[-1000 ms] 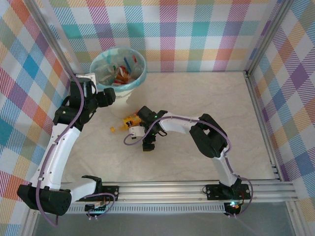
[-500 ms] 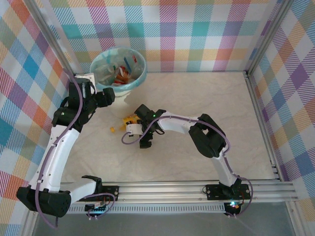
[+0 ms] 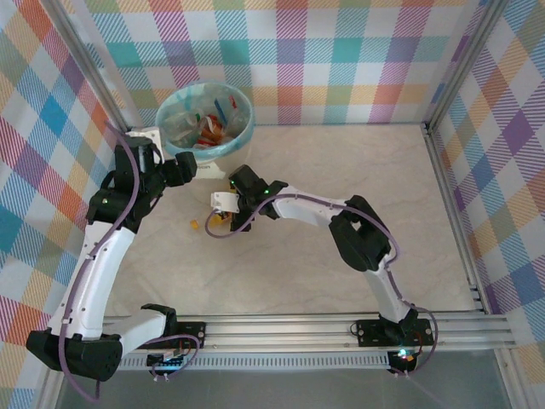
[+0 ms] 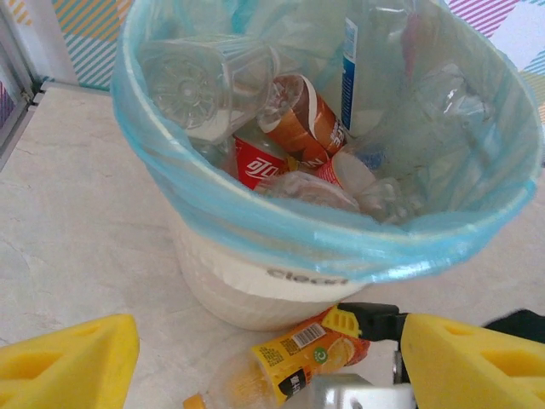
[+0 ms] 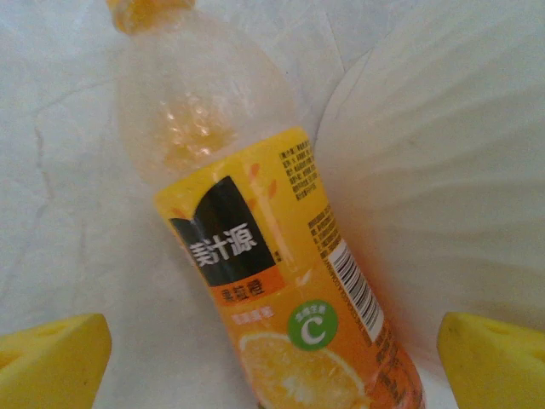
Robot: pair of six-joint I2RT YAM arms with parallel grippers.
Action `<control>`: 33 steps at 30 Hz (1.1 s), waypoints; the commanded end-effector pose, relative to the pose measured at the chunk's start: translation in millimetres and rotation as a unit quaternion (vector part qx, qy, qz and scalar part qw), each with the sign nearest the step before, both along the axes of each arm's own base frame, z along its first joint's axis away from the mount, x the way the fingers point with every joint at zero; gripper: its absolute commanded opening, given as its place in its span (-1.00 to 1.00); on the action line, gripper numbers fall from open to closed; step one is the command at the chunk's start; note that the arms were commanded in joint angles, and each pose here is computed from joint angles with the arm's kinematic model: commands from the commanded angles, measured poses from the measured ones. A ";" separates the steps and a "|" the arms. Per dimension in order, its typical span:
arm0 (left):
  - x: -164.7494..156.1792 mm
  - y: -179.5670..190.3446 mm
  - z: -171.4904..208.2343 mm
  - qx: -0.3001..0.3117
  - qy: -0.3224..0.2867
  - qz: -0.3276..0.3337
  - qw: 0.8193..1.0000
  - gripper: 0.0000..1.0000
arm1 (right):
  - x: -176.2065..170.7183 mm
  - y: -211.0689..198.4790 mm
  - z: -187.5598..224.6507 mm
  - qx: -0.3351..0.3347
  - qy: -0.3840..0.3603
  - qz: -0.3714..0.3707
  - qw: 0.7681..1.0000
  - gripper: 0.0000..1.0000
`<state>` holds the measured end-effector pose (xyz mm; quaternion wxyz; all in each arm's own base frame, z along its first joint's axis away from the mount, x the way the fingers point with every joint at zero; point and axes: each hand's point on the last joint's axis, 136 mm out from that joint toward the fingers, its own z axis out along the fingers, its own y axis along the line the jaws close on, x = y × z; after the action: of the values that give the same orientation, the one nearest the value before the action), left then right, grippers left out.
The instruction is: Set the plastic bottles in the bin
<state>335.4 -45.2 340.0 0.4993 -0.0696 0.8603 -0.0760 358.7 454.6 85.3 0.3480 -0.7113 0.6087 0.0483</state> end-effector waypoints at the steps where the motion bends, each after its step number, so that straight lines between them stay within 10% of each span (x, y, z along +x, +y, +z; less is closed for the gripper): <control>1: -6.3 9.4 6.1 0.006 -0.014 0.014 1.000 0.62 | 24.6 -2.8 -14.8 -0.016 -0.020 -0.014 1.000 0.99; 18: -6.9 10.6 7.4 0.006 -0.017 0.016 1.000 0.67 | -19.3 -18.7 -59.7 -0.076 0.078 0.056 0.992 0.54; 33: -7.0 3.8 20.2 -0.019 -0.032 0.005 0.999 0.68 | -37.9 -44.8 7.9 -0.024 0.073 -0.037 0.996 0.02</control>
<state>329.9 -42.1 343.7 0.5067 -0.0740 0.8558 -0.0736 330.2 410.7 46.3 0.2510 -0.7205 0.6437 0.0595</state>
